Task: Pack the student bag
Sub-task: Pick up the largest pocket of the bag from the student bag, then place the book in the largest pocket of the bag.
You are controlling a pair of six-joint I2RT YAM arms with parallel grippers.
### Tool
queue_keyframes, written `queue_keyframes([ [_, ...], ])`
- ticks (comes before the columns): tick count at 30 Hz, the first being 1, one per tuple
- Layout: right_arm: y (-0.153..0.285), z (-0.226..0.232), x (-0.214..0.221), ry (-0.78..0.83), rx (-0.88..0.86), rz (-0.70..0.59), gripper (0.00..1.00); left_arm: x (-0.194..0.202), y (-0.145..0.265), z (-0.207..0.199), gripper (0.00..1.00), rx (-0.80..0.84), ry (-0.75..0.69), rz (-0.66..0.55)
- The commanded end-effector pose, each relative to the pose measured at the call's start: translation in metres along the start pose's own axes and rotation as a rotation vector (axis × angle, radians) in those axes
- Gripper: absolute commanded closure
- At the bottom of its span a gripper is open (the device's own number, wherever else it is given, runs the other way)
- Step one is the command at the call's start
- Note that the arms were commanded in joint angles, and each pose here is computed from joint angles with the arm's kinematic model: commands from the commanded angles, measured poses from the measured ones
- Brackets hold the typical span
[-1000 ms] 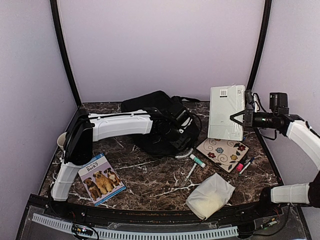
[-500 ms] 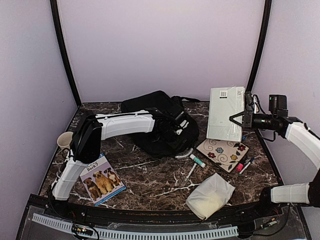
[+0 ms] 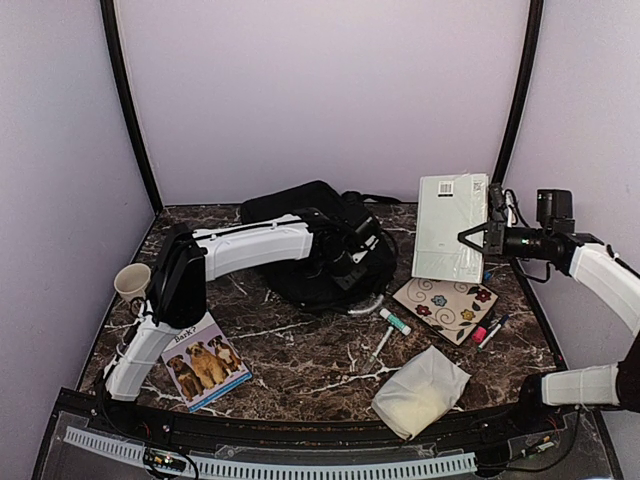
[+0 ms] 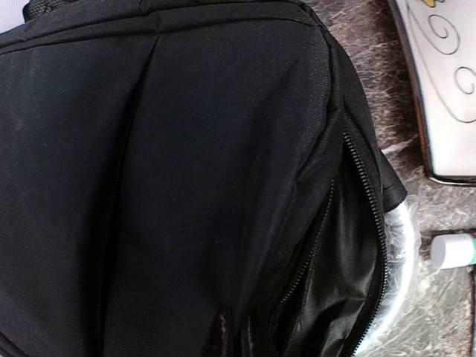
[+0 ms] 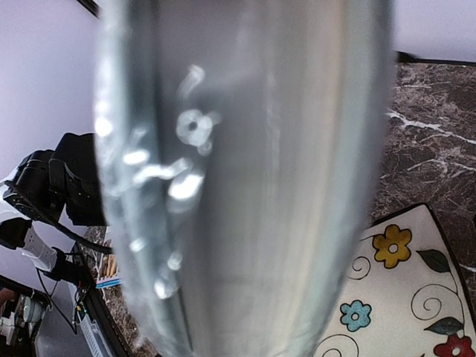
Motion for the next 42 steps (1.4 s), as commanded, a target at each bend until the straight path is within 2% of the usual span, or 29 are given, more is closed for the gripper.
queue_keyframes([
  [1, 0.005, 0.019, -0.034, 0.153, -0.050, -0.080, 1.00, -0.002, 0.038, 0.032, 1.00, -0.142, 0.025, 0.013],
  [5, -0.003, 0.028, -0.046, 0.172, -0.052, -0.018, 1.00, 0.002, 0.069, 0.047, 1.00, -0.208, 0.068, -0.004],
  [10, -0.032, 0.040, -0.033, 0.256, 0.002, 0.120, 1.00, 0.012, 0.102, 0.057, 1.00, -0.165, 0.198, -0.048],
  [17, -0.062, 0.075, -0.023, 0.260, -0.194, 0.266, 1.00, 0.026, 0.150, 0.079, 1.00, -0.230, 0.292, -0.130],
  [20, -0.073, 0.092, -0.013, 0.268, -0.329, 0.331, 1.00, 0.026, 0.170, 0.084, 1.00, -0.199, 0.332, -0.216],
  [25, -0.097, 0.089, -0.005, 0.204, -0.426, 0.401, 1.00, 0.028, 0.174, 0.075, 1.00, -0.053, 0.418, -0.396],
  [31, -0.117, 0.083, 0.007, 0.099, -0.481, 0.497, 1.00, 0.042, 0.177, 0.074, 1.00, -0.023, 0.502, -0.485],
  [34, -0.121, 0.074, 0.024, 0.098, -0.484, 0.547, 1.00, 0.049, 0.177, 0.074, 1.00, -0.016, 0.531, -0.549],
  [39, -0.108, 0.080, 0.030, 0.135, -0.442, 0.536, 1.00, 0.047, 0.179, 0.076, 1.00, -0.028, 0.520, -0.581],
  [42, -0.104, 0.074, 0.048, 0.110, -0.417, 0.577, 1.00, 0.047, 0.181, 0.077, 1.00, -0.028, 0.538, -0.619],
])
Point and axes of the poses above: each gripper's point midway between its finger pads, its own y axis back along the fingers, its own z axis along the line the jaws close on, x = y × z, the point moved 9 cm from there along y, back along the fingers, and after that the axes turned 4 degrees about -y, right-handed, at the moved point
